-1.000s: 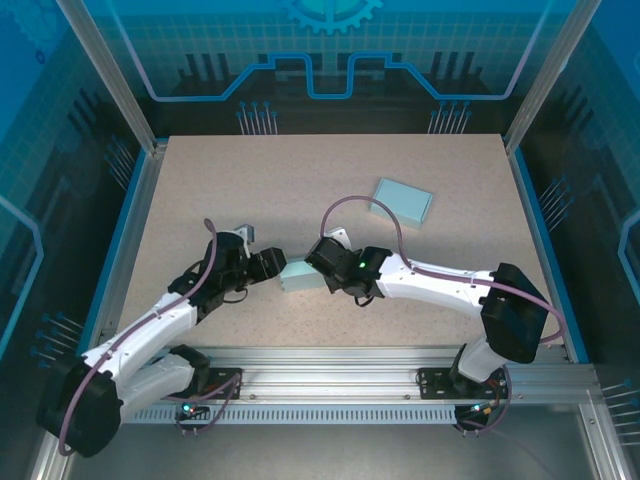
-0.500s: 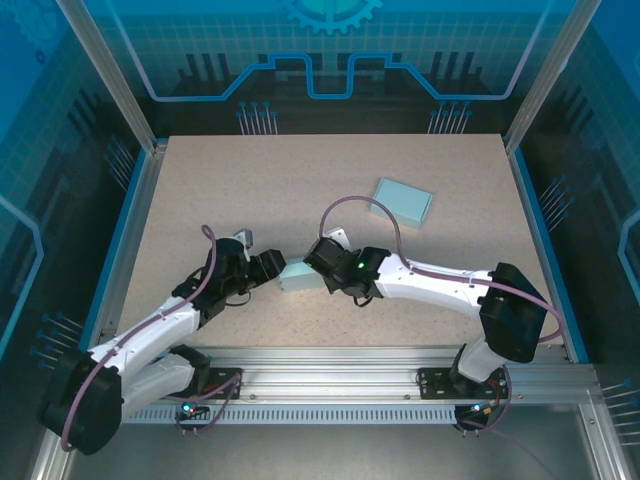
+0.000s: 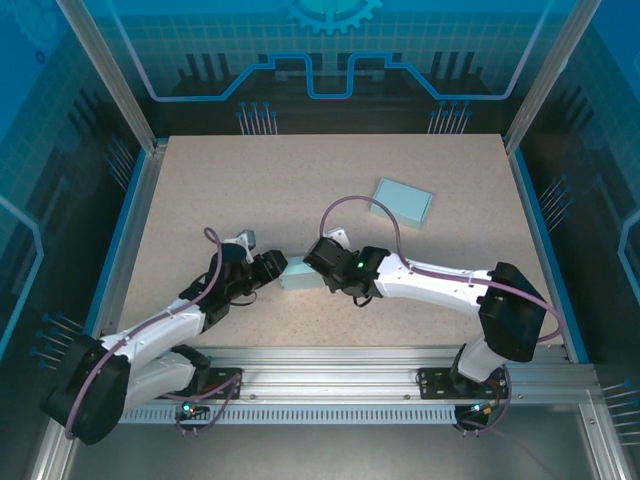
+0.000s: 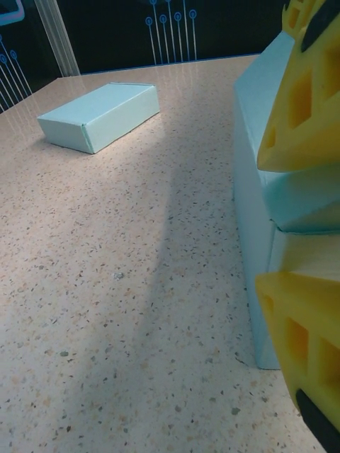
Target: Fold the paper box
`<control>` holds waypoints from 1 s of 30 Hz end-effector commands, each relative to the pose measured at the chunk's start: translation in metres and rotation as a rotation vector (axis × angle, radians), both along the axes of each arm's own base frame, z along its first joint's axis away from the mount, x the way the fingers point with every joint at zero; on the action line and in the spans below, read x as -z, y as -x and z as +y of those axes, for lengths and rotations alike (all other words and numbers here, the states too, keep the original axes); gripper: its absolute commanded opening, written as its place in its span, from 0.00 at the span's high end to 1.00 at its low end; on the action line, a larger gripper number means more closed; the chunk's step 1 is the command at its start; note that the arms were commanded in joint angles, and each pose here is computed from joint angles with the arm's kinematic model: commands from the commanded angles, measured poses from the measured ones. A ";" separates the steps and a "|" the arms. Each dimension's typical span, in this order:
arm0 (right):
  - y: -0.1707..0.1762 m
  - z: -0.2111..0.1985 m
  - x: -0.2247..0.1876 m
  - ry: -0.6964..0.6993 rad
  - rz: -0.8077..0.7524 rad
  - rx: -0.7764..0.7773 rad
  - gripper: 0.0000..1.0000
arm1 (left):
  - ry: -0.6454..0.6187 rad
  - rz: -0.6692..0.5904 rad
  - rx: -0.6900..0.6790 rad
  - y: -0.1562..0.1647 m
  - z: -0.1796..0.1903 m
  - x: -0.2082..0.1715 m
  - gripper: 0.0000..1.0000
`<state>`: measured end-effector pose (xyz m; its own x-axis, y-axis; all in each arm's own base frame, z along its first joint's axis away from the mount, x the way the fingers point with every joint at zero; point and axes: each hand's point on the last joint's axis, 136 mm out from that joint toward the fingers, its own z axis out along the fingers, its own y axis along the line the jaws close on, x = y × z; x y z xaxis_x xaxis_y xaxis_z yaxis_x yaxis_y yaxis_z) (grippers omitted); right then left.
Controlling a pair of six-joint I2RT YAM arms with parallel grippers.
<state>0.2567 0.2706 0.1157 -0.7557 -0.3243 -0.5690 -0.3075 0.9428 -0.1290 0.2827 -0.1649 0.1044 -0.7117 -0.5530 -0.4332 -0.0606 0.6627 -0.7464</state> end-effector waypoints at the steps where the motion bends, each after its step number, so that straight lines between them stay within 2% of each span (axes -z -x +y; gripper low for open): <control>1: 0.021 0.008 0.003 -0.060 0.074 -0.046 0.73 | -0.122 0.207 0.020 0.038 0.013 0.064 0.58; 4: 0.023 0.009 -0.007 -0.104 0.062 -0.051 0.53 | -0.127 0.196 0.014 0.037 0.015 0.062 0.58; 11: 0.020 0.012 -0.041 -0.276 0.028 -0.040 0.42 | -0.126 0.176 0.014 0.036 0.014 0.058 0.59; 20: -0.011 0.001 -0.047 -0.460 0.064 0.047 0.44 | -0.132 0.172 0.019 0.036 0.011 0.059 0.59; 30: -0.026 -0.012 -0.016 -0.456 0.130 0.105 0.53 | -0.136 0.180 0.021 0.035 0.009 0.064 0.59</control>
<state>0.2816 0.2596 0.1440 -0.8252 0.0062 -0.5649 -0.2082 0.9262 0.3143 0.2828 -0.1721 0.1053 -0.7005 -0.5472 -0.4581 -0.0338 0.6667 -0.7446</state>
